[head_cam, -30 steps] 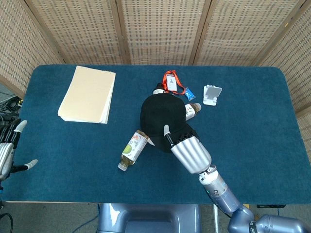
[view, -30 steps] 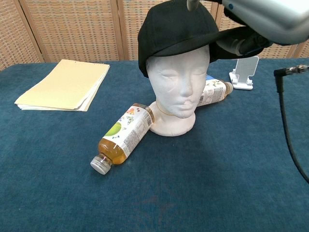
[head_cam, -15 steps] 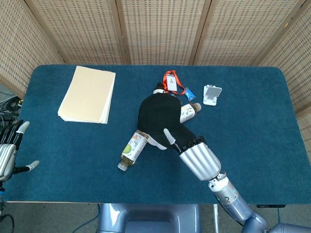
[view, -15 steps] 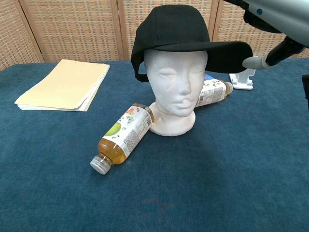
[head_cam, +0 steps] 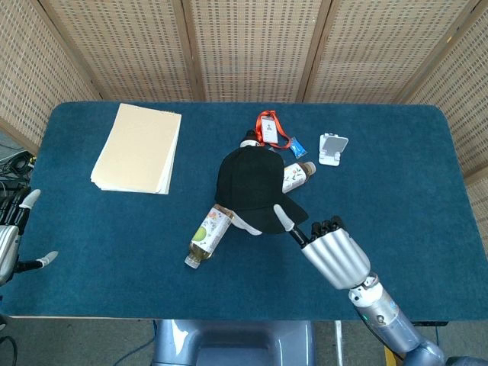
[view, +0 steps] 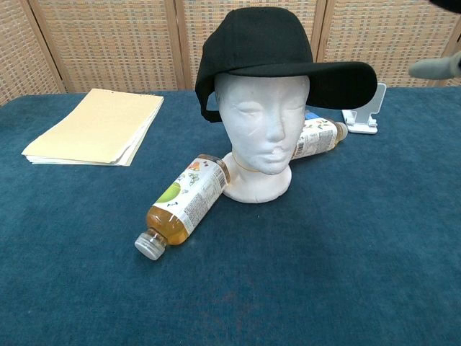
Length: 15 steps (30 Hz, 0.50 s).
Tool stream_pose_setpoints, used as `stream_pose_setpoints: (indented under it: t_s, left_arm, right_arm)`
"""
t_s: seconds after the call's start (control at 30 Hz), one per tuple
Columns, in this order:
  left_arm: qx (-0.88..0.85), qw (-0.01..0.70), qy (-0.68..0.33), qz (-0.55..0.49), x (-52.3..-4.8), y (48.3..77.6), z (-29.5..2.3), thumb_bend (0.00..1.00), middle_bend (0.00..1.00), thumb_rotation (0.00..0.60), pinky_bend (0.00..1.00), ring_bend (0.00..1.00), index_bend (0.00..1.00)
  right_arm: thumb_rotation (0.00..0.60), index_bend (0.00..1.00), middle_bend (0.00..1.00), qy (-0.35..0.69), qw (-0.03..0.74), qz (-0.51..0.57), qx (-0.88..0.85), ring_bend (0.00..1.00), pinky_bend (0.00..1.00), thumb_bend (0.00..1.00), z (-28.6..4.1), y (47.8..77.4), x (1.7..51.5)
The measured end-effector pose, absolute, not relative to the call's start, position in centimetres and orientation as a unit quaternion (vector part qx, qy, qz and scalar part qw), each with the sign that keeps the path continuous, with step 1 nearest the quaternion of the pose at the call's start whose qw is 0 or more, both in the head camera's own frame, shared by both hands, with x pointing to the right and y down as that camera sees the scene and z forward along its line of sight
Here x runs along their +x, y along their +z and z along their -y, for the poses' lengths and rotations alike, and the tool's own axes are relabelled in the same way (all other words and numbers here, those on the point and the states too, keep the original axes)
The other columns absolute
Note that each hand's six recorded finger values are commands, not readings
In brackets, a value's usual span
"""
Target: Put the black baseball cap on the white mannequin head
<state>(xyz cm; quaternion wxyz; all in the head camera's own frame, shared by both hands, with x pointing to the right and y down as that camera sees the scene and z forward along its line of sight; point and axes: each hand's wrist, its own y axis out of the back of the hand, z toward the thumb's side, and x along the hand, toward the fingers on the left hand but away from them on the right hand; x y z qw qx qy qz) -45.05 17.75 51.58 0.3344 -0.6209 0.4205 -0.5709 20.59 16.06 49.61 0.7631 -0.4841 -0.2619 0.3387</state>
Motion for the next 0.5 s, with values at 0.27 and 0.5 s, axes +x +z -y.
stream_pose_setpoints:
  t_s: [0.27, 0.5]
  left_arm:
    - [-0.624, 0.335, -0.564, -0.423, -45.1, 51.1, -18.1, 0.0, 0.0, 0.6, 0.0, 0.0, 0.0]
    - [-0.627, 0.339, -0.564, -0.417, -44.8, 51.1, -19.0, 0.0, 0.0, 0.6, 0.0, 0.0, 0.0]
  right_arm:
    - [0.6, 0.0, 0.66, 0.323, 0.788, 0.282, -0.441, 0.8, 0.84, 0.0, -15.9, 47.6, 29.2]
    - [0.6, 0.0, 0.01, 0.41, 0.725, 0.316, -0.454, 0.0, 0.02, 0.0, -16.2, 48.2, 36.3]
